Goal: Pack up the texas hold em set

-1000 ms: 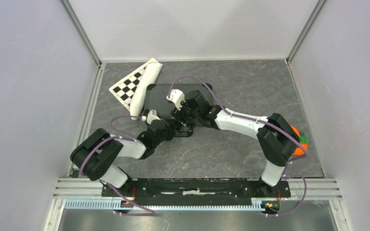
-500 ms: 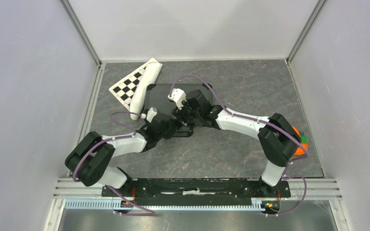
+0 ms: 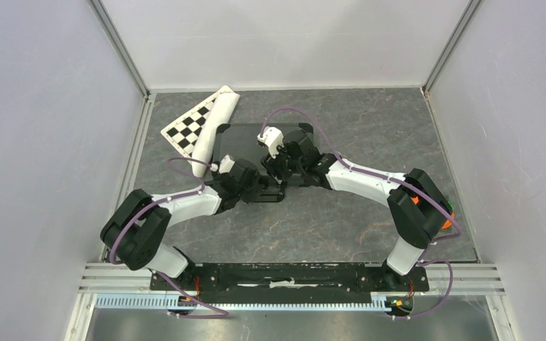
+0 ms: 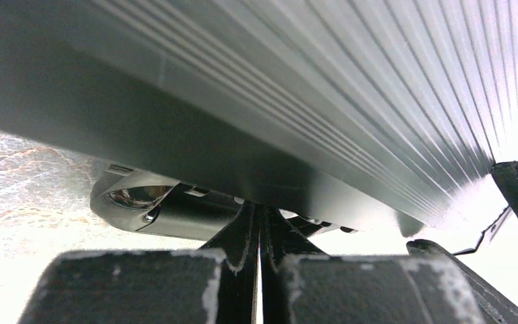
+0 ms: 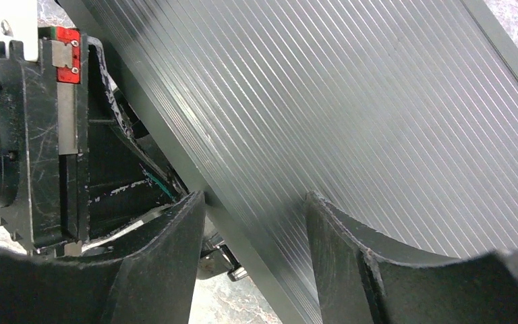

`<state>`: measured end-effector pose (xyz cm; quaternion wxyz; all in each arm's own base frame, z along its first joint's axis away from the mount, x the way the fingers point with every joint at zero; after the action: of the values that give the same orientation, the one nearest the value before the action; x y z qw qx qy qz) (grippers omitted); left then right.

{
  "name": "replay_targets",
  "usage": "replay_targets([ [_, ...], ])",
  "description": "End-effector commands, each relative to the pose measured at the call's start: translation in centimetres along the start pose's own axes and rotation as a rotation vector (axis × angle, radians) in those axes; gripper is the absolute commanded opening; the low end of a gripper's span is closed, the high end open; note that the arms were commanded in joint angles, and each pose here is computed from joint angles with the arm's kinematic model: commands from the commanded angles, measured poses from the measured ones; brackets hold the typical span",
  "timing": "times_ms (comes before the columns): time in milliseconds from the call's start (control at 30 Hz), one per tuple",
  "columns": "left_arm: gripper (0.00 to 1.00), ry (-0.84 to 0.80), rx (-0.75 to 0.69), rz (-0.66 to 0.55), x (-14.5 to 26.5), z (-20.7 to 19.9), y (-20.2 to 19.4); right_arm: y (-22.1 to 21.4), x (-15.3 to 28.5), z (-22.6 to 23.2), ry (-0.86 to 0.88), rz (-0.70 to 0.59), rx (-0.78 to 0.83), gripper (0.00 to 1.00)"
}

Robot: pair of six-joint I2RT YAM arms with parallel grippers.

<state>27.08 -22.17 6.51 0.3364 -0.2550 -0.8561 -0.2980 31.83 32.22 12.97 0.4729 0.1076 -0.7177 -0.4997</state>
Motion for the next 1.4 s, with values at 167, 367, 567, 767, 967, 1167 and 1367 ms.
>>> replay_targets([
  [167, 0.02, 0.068, 0.055, -0.181, -1.3, -0.3, 3.3, -7.2, 1.2, -0.4, -0.019, 0.239, -0.091, 0.61],
  [367, 0.02, 0.121, 0.063, -0.214, -1.5, 0.3, 3.8, -7.4, 1.5, -0.6, -0.025, 0.23, -0.106, 0.61],
  [567, 0.02, 0.153, 0.068, -0.245, -1.9, 0.7, 4.2, -7.5, 2.0, -0.9, -0.044, 0.205, -0.136, 0.62],
  [767, 0.02, 0.144, 0.066, -0.303, -2.6, 1.4, 4.6, -7.8, 2.4, -1.3, -0.056, 0.186, -0.159, 0.62],
  [967, 0.02, 0.124, 0.075, -0.321, -3.4, 1.6, 4.5, -7.9, 2.8, -1.7, -0.07, 0.161, -0.204, 0.62],
  [1167, 0.02, 0.153, 0.052, -0.33, -3.1, 2.0, 4.6, -8.7, 2.8, -2.3, -0.069, 0.185, -0.232, 0.62],
  [1367, 0.02, 0.19, 0.032, -0.354, -2.2, 2.3, 5.0, -8.6, 2.5, -2.4, -0.06, 0.184, -0.241, 0.62],
])
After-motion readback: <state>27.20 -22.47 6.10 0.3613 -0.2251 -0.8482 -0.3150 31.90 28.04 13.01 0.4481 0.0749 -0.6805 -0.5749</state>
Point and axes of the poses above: each gripper's point midway between its finger pads, its own x axis back along the fingers, its own z axis along the line the jaws close on, y = z × x, the point moved 3 cm from there along x, back along the fingers, and after that the axes turned 3 degrees about -x, right-handed, at the moved point
